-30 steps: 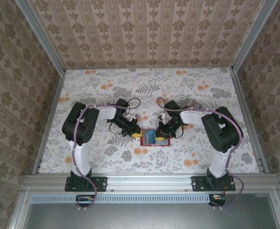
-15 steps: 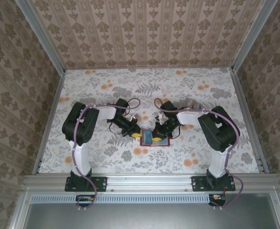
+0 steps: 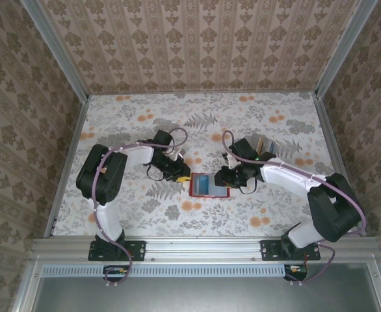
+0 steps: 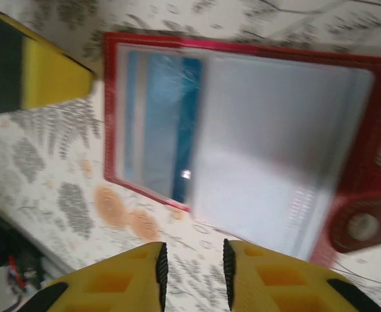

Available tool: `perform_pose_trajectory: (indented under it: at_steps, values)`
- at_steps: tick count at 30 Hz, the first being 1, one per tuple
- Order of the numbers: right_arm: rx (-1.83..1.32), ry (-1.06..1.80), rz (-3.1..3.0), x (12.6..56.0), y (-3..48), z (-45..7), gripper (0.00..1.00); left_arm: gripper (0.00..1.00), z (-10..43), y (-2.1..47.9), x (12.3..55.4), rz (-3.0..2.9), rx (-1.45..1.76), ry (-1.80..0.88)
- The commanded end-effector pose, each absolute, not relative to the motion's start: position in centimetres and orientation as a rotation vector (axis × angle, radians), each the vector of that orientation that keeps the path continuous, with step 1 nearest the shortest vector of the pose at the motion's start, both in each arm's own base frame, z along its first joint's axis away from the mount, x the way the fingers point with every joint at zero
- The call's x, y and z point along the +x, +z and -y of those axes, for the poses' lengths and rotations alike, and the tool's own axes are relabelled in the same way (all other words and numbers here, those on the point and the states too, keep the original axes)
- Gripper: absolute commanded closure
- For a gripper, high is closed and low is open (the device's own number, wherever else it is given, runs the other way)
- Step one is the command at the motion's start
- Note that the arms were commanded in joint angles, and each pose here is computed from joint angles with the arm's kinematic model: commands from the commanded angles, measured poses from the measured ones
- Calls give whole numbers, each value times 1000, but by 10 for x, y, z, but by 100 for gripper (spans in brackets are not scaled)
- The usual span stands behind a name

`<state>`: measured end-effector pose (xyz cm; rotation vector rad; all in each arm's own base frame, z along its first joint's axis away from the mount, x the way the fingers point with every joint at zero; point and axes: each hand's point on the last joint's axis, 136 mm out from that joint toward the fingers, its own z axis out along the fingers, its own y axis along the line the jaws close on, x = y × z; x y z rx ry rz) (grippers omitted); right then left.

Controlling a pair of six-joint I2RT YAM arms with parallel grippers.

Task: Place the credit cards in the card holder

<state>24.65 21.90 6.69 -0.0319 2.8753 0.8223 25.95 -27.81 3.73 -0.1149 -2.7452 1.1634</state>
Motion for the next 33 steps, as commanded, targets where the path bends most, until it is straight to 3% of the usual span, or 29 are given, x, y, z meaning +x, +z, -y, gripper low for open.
perform_pose_trajectory:
  at_steps: [1, 8, 19, 30, 33]
  values:
    - [62, 650, -2958, 231, 43, -195, 65, 80, 276, 45, 262, 2773, -114, 1168]
    - [120, 659, -2974, 234, 32, -198, 61, 76, 273, 53, 261, 2805, -125, 1171]
    - [122, 677, -2985, 244, 25, -209, 71, 82, 273, 36, 245, 2781, -146, 1120]
    - [110, 672, -2990, 243, 24, -213, 85, 95, 275, 27, 241, 2782, -163, 1094]
    - [112, 681, -2987, 244, 25, -214, 96, 96, 276, 26, 239, 2770, -164, 1092]
